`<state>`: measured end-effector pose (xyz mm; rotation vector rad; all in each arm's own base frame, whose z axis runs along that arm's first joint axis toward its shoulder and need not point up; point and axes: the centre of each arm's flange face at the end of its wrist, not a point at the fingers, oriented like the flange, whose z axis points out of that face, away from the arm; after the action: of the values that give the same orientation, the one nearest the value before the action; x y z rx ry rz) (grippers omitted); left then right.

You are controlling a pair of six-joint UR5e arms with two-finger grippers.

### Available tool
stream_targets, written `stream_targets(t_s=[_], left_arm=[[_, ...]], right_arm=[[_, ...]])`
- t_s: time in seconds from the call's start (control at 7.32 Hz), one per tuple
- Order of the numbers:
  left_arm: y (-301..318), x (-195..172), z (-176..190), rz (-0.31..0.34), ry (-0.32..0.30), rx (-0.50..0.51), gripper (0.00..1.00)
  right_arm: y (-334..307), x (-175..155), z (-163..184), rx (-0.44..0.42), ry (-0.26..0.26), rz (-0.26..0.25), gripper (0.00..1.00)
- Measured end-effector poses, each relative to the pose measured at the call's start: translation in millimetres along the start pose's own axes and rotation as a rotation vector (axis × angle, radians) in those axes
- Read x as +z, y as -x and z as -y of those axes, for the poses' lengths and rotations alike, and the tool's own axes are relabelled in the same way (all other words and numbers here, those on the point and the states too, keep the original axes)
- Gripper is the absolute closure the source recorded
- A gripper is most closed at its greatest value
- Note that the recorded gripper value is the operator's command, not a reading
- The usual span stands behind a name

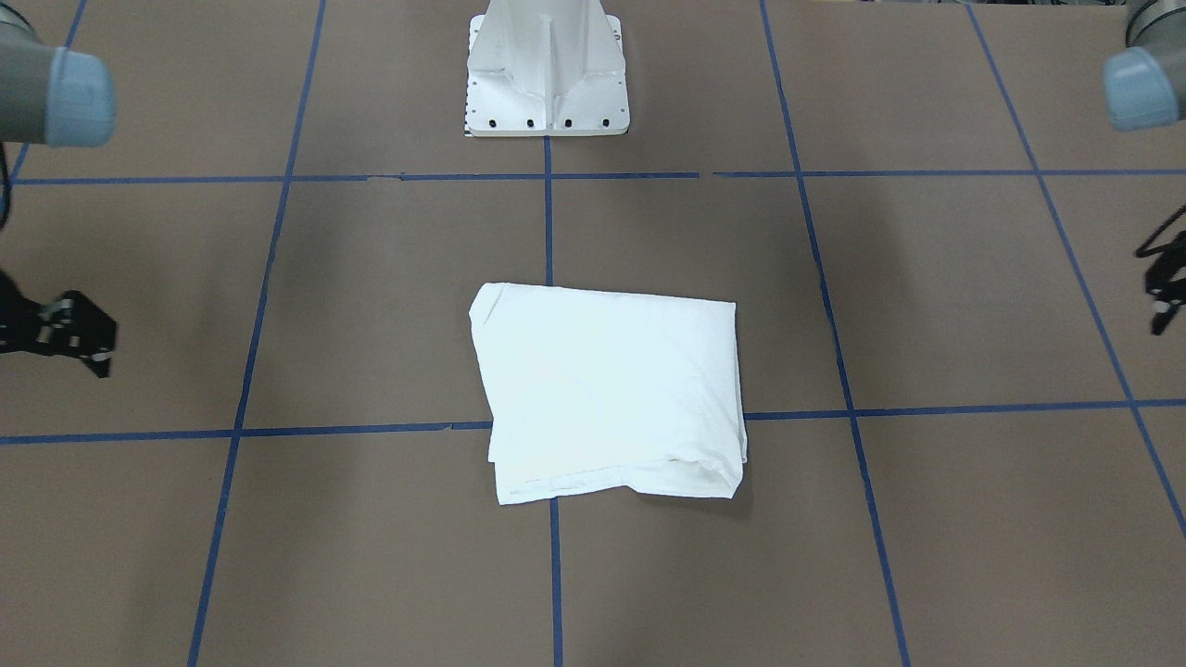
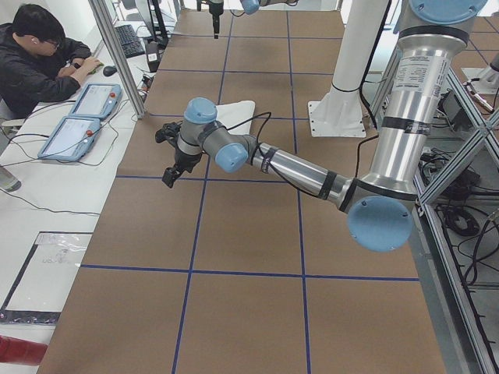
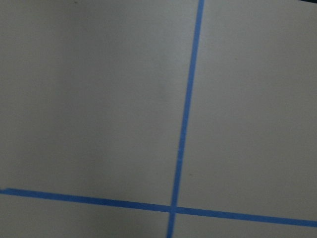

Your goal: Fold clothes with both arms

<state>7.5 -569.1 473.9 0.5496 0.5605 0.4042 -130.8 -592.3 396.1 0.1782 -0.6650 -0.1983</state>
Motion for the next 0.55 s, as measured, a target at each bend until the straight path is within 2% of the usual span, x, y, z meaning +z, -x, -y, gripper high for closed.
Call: stream_targets(t_s=[0.14, 0.41, 0.55], left_arm=[[29.4, -9.3, -34.0, -0.016, 0.033, -0.039, 0.00], [55.1, -0.1, -104.2, -0.041, 0.104, -0.128, 0.00], [68.4, 4.5, -130.7, -0.040, 0.131, -0.176, 0.00]], right_arm=[[-68.4, 3.3, -33.4, -0.004, 0.028, 0.012, 0.00], [-188.0, 22.1, -130.3, 0.102, 0.092, 0.020, 0.00], [-232.0, 22.2, -175.1, 0.154, 0.100, 0.026, 0.00]])
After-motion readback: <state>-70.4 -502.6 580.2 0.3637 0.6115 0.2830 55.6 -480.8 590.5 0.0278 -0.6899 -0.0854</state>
